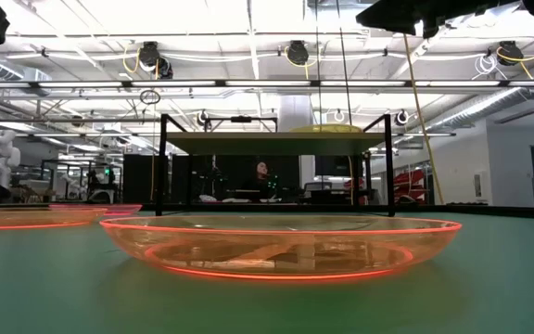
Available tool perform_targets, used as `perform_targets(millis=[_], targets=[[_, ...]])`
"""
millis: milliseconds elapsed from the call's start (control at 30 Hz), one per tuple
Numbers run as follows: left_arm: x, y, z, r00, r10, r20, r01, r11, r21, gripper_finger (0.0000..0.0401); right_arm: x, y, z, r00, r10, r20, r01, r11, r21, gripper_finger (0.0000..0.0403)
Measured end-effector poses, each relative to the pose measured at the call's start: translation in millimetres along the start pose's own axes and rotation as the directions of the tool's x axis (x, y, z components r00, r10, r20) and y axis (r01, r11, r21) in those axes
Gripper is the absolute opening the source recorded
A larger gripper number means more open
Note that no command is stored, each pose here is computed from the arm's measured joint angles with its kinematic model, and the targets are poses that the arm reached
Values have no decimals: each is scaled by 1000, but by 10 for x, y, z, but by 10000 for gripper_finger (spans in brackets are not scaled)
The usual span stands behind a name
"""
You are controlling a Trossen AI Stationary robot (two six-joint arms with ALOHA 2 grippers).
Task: Place and stack plates onto a shelf
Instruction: Stack the pink plate on top of the green plate on the shelf
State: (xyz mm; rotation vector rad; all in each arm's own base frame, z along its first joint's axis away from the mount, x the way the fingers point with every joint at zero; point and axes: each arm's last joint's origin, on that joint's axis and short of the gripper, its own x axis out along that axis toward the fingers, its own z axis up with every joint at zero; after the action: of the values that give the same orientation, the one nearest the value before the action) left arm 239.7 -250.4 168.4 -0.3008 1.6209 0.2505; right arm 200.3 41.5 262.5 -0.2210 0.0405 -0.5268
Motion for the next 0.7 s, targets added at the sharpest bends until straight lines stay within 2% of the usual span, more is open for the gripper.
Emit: perform_targets(millis=[267,400,700], targets=[[54,-7,-56,999,16,41,-16,1000,-9,88,0,3,-11,1000,2,-8,-2,1000,4,82],[125,-30,-58,998,-30,60,31,999,-11,88,0,3,-11,1000,2,-8,-2,1000,4,82],[134,-18,-64,998,-19,60,19,1000,-5,80,0,2,-10,1000,2,-8,-2,1000,12,82]])
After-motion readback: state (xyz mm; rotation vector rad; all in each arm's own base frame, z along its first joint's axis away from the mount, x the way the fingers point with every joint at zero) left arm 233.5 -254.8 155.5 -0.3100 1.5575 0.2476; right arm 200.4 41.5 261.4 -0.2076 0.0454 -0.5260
